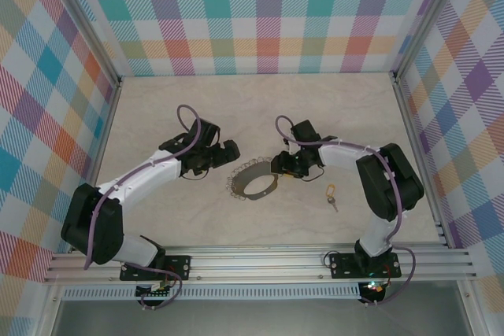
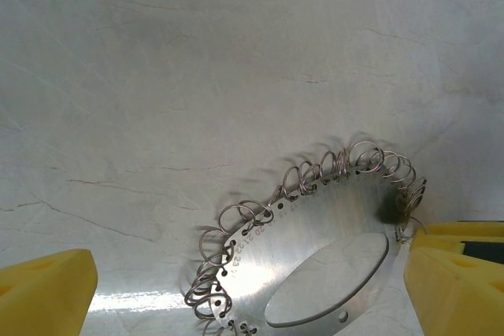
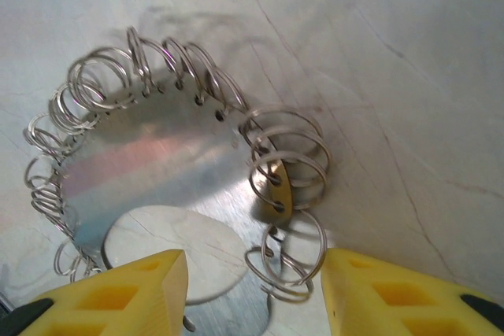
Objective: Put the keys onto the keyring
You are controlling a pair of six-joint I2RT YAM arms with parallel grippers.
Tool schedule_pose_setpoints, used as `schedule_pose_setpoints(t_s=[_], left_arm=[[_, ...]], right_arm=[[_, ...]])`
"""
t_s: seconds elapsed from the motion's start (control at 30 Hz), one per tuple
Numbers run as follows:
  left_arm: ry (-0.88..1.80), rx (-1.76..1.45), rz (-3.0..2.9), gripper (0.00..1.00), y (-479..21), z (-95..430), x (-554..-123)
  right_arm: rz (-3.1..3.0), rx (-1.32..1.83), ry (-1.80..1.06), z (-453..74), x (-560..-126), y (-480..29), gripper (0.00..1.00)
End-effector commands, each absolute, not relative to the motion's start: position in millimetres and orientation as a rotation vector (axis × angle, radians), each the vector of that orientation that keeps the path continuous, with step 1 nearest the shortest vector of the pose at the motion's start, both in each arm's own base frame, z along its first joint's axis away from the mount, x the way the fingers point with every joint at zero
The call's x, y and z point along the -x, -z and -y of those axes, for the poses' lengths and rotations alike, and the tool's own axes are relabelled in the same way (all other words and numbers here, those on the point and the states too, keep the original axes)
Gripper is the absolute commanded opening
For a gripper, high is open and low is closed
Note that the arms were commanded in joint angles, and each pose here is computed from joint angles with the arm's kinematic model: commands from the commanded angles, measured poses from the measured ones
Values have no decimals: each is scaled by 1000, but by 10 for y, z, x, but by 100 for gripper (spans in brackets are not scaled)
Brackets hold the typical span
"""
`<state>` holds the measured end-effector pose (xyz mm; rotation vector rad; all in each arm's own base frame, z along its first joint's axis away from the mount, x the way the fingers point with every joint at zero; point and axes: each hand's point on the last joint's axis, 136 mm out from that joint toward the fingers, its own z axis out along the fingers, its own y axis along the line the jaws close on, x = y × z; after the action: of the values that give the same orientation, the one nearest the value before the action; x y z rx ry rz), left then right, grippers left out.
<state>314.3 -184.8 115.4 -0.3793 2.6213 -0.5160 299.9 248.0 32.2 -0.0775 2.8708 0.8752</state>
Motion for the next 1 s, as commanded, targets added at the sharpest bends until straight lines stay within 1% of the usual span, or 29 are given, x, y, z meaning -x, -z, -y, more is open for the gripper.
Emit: schedule_pose_setpoints(t_s=[0.0,0.13,0.3,0.73,0.87,0.97], left_arm=[[517,342,-2620,100,-1217,1916,-3173],[514,342,-2622,100,-1214,1919,-3185],[509,332,-2626,100,-1204,1929,-3194],[517,324,-2625,100,-1211,1953,-3219],[515,326,-2626,100,-1211,1946,-3211],[515,322,-2627,100,-1210,1946,-3207]], right_arm=[[-2864,123,-900,-2557,-3028,-361,47],[-2867,135,-934,-2574,-2975,-380,41],[-2876,137,-940,-2537,-2890,-367,38],[-2910,167,-861,-2427,-2813,-250,37],[-2907,176,-849,-2409,-2806,-260,34],[-2907,181,-846,-2406,-2803,-258,31]])
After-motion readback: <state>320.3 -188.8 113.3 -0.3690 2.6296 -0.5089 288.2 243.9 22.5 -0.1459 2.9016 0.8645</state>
